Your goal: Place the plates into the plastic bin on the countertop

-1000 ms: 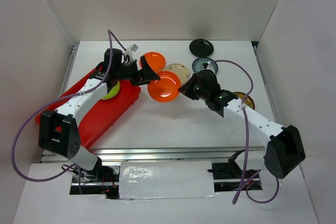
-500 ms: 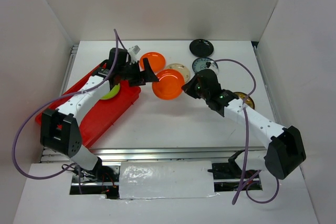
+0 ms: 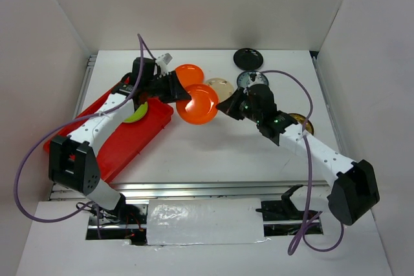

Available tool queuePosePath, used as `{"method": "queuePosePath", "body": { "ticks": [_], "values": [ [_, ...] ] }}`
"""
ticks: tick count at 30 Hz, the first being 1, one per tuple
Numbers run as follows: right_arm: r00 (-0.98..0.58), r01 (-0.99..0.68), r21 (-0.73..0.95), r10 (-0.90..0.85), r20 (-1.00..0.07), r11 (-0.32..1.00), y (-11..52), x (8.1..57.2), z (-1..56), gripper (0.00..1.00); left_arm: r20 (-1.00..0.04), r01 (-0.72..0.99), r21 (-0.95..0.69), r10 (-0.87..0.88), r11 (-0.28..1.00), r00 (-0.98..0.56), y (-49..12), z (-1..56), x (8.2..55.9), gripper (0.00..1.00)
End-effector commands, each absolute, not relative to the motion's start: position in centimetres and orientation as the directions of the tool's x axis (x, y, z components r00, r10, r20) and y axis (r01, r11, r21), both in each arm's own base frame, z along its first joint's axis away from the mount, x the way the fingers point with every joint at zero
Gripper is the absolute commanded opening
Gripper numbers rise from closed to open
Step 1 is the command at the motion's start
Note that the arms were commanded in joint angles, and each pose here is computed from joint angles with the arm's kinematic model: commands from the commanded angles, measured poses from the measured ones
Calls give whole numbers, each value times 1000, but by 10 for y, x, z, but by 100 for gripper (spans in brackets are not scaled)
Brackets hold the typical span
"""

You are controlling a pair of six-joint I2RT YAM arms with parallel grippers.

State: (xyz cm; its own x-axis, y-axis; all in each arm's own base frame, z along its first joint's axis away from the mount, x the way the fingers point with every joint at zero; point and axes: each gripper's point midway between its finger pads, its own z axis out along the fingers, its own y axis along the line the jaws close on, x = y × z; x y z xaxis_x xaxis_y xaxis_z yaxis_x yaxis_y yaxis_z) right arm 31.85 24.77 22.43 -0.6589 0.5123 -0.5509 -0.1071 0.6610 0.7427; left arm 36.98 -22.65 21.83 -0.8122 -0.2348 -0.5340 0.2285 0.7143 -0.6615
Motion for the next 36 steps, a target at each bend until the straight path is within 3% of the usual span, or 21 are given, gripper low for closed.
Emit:
{"method": "queuePosePath", "body": {
  "ticks": [1,4,6,7,10,12,14,17,23,30,31,33,34,36],
  "values": [
    [-637,-247,783,513,-576,571,262,325,263,0,-572,321,-694,-222,645,-790,-239,240,369,34],
    [-639,-255,795,520,-566,551,261,330,264,0,-567,311,-692,-223,651,-793,-238,241,371,0],
    [-636,-230,796,533,-558,560,254,337,261,41,-552,260,-686,-253,680,-795,-228,239,376,0],
    [-629,-191,798,553,-547,571,246,340,258,76,-547,227,-682,-278,696,-789,-220,239,379,0],
    [-552,24,756,640,-535,654,191,348,235,92,-532,-59,-623,-478,780,-699,-151,229,397,0],
    [-496,198,680,671,-552,706,146,342,208,93,-524,-340,-564,-644,753,-558,-78,208,402,0],
    [-455,234,653,675,-581,720,122,324,210,94,-531,-532,-541,-756,651,-384,-9,199,389,0],
    [-433,256,618,660,-614,743,98,297,199,94,-550,-648,-543,-809,535,-207,48,194,376,0],
    [-409,299,608,675,-614,735,70,264,180,95,-537,-780,-471,-836,412,-117,99,157,378,0],
    [-415,313,651,716,-561,692,64,251,160,99,-478,-806,-435,-861,403,-172,97,115,398,0],
    [-412,315,654,720,-558,688,63,250,160,99,-480,-808,-432,-861,401,-170,97,115,399,5],
    [-416,298,661,717,-560,689,64,248,162,99,-474,-807,-426,-861,409,-186,95,112,400,37],
    [-412,295,662,717,-562,689,63,247,163,99,-477,-802,-425,-856,421,-197,90,114,402,65],
    [-409,293,664,718,-564,688,63,246,162,99,-489,-795,-416,-846,441,-213,84,114,404,83]
  ]
}}
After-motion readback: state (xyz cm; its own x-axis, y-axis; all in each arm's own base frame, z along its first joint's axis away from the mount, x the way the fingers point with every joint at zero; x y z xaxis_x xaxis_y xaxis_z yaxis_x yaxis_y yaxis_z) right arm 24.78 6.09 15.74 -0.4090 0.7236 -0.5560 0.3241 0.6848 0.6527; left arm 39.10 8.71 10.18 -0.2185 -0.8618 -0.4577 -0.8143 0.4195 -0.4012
